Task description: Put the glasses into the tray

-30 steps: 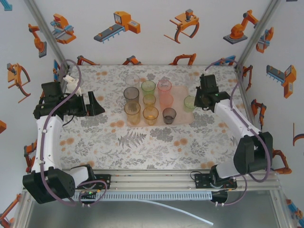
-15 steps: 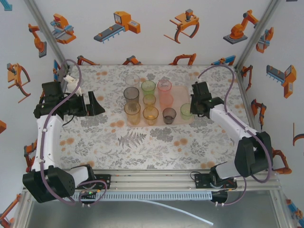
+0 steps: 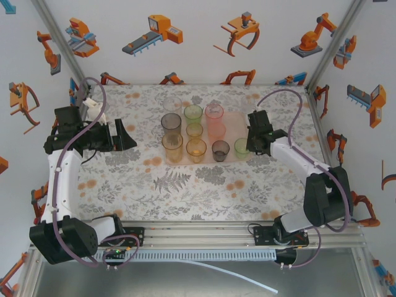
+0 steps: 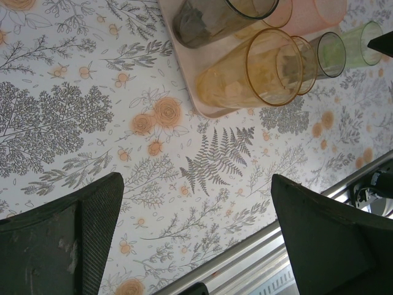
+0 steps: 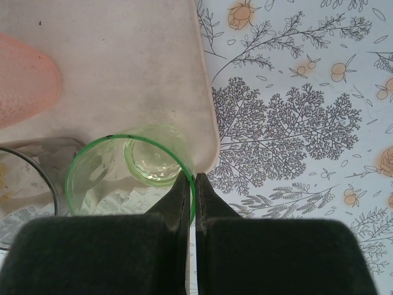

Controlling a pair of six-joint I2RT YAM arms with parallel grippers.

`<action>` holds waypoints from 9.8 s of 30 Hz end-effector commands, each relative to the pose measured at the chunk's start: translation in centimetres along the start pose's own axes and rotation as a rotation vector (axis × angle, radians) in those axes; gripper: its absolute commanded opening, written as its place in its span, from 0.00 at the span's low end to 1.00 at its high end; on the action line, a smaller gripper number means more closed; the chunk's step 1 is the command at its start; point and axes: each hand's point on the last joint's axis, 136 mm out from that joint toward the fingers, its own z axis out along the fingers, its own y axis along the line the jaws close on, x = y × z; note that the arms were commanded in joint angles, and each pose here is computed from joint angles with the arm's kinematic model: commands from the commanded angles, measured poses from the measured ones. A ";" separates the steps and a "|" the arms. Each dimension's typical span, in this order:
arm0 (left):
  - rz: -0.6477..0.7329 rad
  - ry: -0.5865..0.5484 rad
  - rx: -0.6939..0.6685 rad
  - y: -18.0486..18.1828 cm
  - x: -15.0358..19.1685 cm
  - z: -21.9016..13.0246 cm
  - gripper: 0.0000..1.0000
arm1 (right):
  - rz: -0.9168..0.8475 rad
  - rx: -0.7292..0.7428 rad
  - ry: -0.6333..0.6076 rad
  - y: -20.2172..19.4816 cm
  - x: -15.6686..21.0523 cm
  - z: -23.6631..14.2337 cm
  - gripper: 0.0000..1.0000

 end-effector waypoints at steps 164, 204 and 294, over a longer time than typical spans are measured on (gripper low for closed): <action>-0.041 0.017 -0.060 2.9 0.2 0.1 0.97 | 0.027 -0.051 -0.100 -3.0 -19.6 15.9 0.18; -0.030 -0.015 -0.045 2.1 -0.3 -0.5 0.97 | 0.062 -0.069 -0.227 -3.9 -23.3 7.4 0.06; 0.040 -0.047 0.004 -0.8 0.1 -0.8 0.97 | -0.019 -0.153 0.037 3.6 -8.1 6.0 0.08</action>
